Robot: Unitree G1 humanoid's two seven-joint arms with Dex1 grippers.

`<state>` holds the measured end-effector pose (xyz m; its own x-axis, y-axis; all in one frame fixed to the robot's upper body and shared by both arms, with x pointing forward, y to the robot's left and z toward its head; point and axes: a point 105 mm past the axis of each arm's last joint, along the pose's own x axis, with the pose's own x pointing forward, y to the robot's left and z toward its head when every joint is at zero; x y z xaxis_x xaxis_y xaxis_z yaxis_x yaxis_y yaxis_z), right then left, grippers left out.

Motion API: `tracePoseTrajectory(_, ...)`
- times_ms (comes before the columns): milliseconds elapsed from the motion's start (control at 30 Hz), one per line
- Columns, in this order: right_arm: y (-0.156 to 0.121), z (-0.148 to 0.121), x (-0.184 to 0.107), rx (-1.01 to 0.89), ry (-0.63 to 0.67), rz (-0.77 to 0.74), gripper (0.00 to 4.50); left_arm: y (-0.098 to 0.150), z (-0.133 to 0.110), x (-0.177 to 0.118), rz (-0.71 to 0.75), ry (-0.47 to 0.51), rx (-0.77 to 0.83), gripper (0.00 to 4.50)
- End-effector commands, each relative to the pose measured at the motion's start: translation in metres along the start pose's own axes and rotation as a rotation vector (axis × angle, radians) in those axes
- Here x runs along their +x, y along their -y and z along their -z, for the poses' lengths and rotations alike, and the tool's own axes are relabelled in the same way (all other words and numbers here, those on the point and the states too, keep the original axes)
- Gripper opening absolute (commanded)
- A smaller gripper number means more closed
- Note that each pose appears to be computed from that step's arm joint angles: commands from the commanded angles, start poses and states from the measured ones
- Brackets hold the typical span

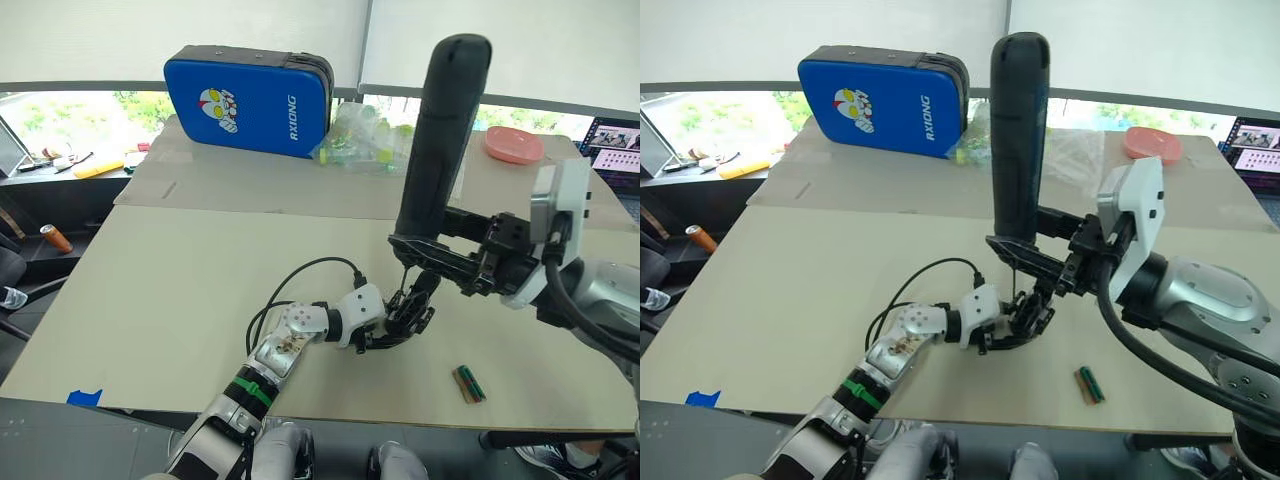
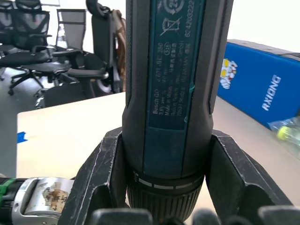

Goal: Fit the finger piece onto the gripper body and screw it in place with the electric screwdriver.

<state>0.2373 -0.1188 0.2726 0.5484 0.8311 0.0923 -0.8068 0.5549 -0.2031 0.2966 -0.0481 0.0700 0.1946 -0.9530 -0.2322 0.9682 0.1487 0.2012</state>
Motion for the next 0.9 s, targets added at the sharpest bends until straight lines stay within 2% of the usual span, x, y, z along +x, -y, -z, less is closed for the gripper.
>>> tracePoseTrajectory(33, -0.002, -0.025, -0.008, -0.081, 0.11, 0.031, 1.94, 0.018, 0.022, 0.003, 0.076, -0.074, -0.066, 2.28)
tracePoseTrajectory(367, -0.008, -0.025, -0.008, -0.069, 0.131, 0.028, 1.94, 0.019, 0.021, 0.003, 0.086, -0.072, -0.065, 2.28)
tracePoseTrajectory(900, -0.009, -0.008, -0.002, -0.033, 0.076, 0.028, 1.94, 0.019, 0.021, 0.004, 0.088, -0.071, -0.065, 2.28)
